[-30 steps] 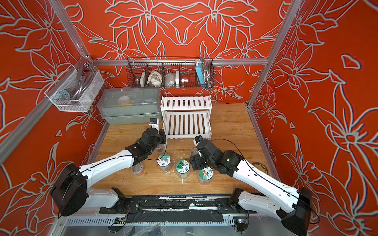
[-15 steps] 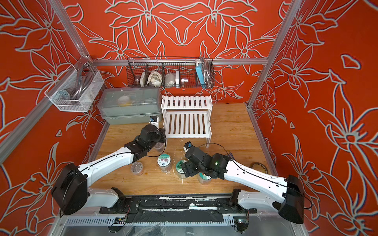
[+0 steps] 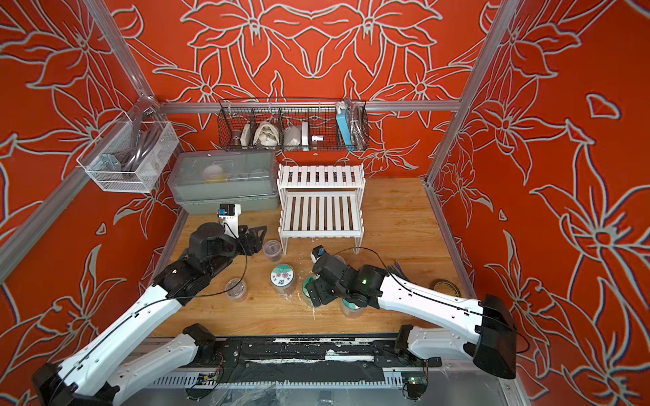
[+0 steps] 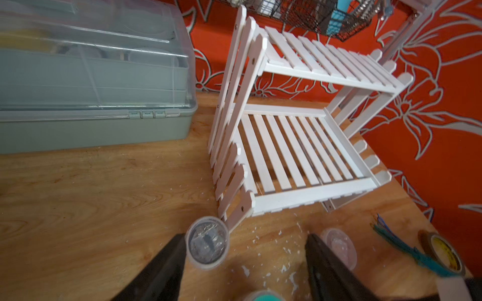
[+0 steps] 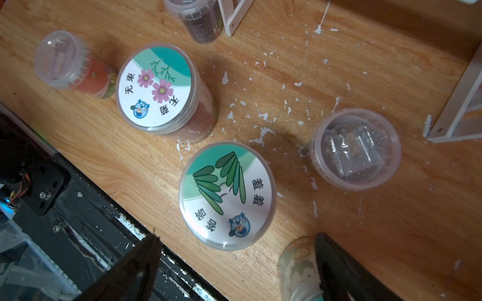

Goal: Place the seed container on the shelf
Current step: Pick up the seed jar at the center of the board.

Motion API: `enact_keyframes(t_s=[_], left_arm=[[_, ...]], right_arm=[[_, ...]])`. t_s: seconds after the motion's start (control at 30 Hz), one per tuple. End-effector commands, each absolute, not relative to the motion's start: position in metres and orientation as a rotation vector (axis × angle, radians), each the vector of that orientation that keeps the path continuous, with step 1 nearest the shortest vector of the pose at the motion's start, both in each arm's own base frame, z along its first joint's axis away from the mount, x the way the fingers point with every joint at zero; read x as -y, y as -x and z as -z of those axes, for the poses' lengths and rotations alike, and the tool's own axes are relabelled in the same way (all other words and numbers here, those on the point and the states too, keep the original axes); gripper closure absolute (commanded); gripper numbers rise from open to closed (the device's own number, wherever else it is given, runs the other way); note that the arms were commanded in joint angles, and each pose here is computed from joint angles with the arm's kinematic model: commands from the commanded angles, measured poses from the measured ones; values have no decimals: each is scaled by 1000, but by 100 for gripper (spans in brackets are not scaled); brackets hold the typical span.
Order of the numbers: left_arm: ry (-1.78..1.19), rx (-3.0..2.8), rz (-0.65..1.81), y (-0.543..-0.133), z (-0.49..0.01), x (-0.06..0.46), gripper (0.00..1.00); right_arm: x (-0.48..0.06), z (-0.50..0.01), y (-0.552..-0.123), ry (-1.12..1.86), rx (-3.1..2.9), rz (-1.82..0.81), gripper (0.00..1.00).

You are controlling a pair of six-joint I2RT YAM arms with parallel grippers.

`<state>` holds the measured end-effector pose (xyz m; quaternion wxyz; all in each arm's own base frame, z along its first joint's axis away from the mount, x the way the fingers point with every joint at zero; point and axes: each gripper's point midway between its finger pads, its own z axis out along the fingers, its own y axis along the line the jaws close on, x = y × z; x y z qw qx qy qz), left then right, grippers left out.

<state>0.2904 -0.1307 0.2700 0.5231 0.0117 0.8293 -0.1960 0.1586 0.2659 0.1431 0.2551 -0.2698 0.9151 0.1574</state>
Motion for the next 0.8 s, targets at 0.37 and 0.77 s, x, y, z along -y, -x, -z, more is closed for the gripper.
enact_keyframes(t_s=[0.37,0.77], left_arm=[[32,-2046,544,-230,-236,107,1],[22,-2049,554,-231,-231,110,1]], right_arm=[[-270,-124,-157,734,-2521,-351,1],[-278,-105,-154,705,-2582,-305,0]])
